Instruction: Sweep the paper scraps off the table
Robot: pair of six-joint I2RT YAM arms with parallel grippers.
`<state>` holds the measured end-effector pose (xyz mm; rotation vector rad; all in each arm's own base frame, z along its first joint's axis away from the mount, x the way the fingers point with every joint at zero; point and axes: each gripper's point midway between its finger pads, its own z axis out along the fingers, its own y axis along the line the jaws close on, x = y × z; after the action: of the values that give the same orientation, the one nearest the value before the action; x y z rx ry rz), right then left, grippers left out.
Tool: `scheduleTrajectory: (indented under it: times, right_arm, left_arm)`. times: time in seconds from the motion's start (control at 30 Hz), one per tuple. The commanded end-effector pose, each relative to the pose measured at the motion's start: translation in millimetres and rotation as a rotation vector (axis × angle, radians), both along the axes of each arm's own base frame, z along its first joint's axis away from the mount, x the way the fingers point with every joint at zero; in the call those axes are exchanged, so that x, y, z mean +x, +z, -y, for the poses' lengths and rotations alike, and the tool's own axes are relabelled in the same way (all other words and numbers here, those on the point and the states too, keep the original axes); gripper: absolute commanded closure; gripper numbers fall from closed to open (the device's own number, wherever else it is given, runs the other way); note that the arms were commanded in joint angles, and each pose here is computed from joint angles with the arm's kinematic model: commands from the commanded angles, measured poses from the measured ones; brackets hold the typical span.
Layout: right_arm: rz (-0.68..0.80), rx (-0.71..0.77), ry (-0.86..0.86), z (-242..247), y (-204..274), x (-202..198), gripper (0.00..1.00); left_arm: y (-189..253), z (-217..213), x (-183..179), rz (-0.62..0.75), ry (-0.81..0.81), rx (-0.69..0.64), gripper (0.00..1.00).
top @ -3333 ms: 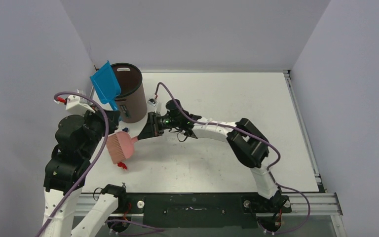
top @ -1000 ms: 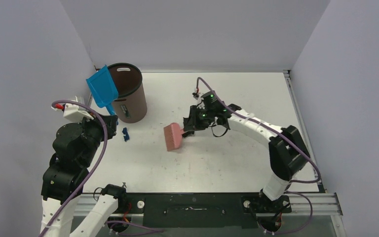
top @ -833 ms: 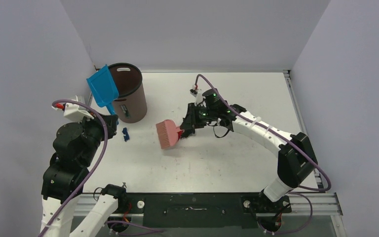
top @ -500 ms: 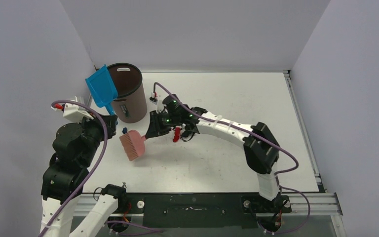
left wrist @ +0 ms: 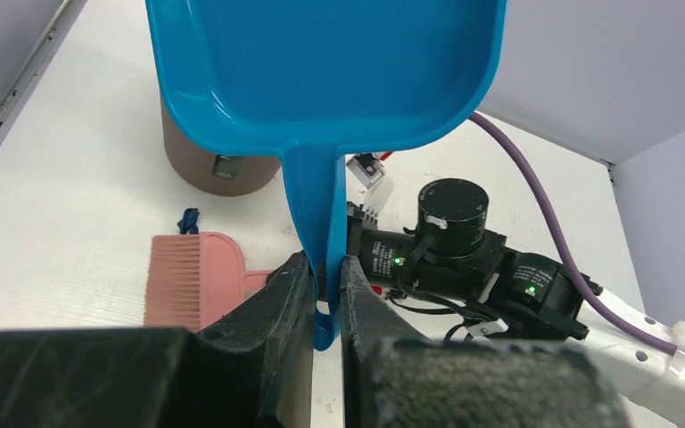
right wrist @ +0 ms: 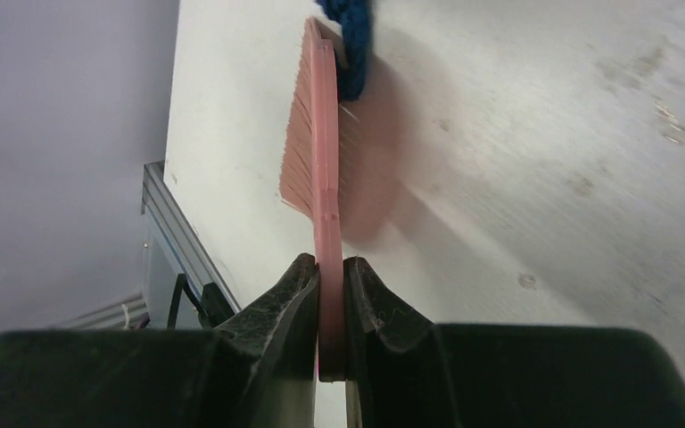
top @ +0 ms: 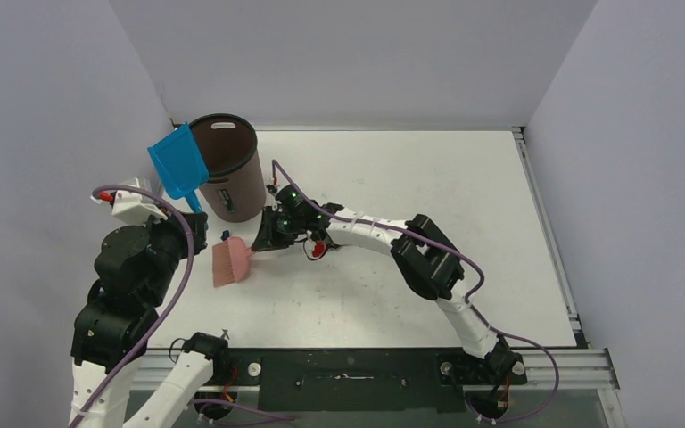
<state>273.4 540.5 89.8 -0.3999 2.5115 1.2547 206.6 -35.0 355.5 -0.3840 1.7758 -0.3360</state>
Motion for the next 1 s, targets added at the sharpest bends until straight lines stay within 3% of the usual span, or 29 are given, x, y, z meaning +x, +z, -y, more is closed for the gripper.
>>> scheduleTrajectory:
  times: [0.0,0.2,0.33,0.53,0.77,0.97]
  right_arm:
    - [-0.018,-0.003,-0.144,43,6,24,0.95]
    - [-0.023,-0.108,-0.353,158,2,50,0.95]
    - [-0.036,-0.134,-0.460,233,4,67,0.95]
    - [0.021,-0.057,-0.329,266,57,52,0.95]
    - [0.274,-0.027,-0.297,311,152,90,0.95]
    - [0.580,-0.281,-0.218,361,189,135,0.95]
  left_arm:
    - [18,-8,-7,0.048,0.020,0.028,1.00]
    - [11,0,-1,0.022,-0.025,0.059,1.00]
    - [-17,14,1,-0.083,-0.105,0.093,1.00]
    - [-52,41,-12,-0.198,-0.301,0.135,1.00]
    - [-103,84,-37,-0.448,-0.588,0.166,1.00]
    - [-134,90,-57,-0.630,-0.698,0.291,1.00]
